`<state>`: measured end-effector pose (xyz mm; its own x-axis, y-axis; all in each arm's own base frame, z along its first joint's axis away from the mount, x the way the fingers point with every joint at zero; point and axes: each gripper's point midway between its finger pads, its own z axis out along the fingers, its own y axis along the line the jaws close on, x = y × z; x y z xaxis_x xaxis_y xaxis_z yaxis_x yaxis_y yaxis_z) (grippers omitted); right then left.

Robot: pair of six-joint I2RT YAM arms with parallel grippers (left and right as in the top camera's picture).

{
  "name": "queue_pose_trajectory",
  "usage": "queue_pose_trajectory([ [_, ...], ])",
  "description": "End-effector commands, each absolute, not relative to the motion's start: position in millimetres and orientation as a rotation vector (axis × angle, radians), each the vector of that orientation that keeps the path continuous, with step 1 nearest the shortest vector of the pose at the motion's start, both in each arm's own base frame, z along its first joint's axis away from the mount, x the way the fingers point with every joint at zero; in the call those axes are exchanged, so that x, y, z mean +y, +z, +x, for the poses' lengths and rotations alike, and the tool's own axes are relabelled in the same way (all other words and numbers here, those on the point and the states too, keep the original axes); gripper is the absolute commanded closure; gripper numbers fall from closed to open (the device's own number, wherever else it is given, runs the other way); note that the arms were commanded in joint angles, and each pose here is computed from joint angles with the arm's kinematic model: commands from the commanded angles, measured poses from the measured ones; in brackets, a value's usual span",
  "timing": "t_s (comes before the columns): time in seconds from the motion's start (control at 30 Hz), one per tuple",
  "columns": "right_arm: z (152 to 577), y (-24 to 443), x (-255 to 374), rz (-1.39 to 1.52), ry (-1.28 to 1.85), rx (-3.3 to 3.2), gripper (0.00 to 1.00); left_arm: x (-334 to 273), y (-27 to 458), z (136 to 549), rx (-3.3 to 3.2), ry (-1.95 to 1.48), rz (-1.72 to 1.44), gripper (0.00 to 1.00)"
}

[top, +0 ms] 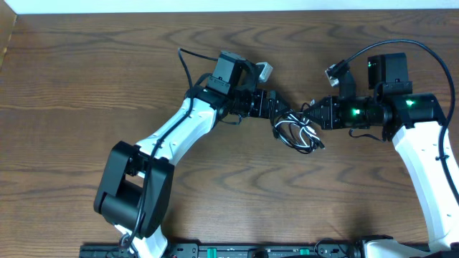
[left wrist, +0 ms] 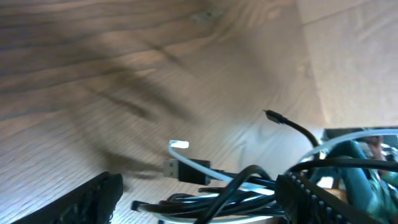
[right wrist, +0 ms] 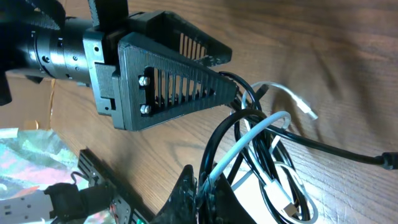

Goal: Untangle cables

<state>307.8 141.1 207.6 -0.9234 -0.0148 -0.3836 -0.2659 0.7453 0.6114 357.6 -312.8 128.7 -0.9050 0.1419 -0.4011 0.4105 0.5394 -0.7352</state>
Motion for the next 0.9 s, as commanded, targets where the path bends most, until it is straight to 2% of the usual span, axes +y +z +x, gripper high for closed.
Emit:
queue_pose_trajectory([
  [0.0, 305.4, 215.2, 146.3, -0.234, 1.024, 2.574, 0.99, -319.9, 131.5, 349.9, 2.431, -1.384, 0.582, 0.17],
  [0.87, 305.5, 215.4, 146.3, -0.234, 1.024, 2.573, 0.99, -324.8, 137.7, 354.9, 2.357, -1.367, 0.641, 0.17],
])
